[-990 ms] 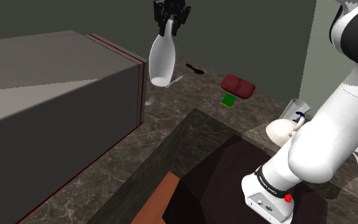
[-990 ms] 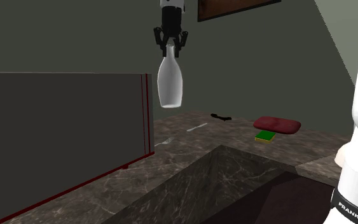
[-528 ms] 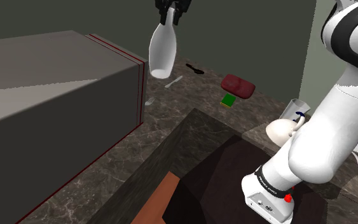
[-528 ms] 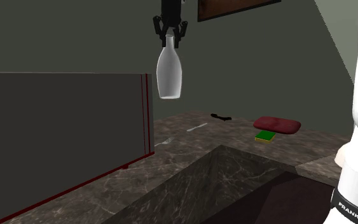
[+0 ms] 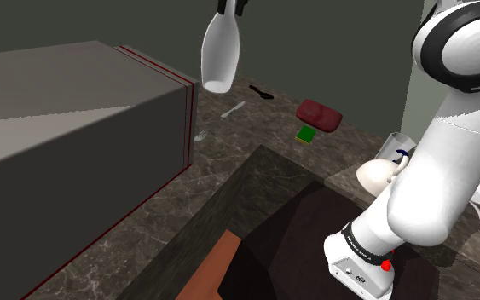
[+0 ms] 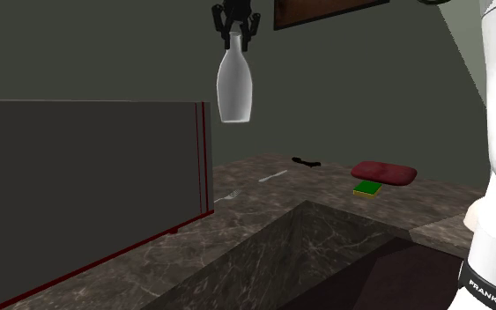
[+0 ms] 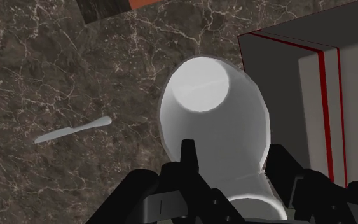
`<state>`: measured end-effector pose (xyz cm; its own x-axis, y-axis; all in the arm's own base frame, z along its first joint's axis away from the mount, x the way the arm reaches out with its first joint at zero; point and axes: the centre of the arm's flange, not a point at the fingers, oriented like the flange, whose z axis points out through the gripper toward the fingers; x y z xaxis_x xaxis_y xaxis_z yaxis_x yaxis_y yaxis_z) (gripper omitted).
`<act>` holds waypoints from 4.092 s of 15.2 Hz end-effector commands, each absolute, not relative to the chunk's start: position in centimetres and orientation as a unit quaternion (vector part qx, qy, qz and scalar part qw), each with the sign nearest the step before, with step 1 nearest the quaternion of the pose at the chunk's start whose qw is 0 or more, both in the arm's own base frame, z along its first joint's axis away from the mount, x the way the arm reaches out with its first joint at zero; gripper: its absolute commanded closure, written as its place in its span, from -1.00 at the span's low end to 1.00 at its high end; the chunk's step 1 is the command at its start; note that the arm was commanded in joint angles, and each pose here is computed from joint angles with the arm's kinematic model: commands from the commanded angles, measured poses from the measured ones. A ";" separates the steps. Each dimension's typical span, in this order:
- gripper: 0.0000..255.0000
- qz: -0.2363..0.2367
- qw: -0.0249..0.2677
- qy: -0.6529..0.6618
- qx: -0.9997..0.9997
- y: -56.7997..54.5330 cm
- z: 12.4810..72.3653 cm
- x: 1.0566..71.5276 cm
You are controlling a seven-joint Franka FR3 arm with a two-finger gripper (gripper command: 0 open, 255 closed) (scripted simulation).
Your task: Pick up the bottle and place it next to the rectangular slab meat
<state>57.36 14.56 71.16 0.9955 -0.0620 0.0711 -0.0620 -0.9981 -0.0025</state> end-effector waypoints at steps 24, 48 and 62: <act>1.00 -0.036 0.000 0.031 -0.999 -7.5 74.6 48.5; 1.00 -0.036 0.000 0.031 -0.999 -36.9 74.7 36.8; 1.00 -0.036 0.000 0.031 -0.999 -50.0 73.2 31.6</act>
<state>31.99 -49.86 73.62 0.9960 -0.0572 0.0684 -0.0567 -0.9983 -0.0099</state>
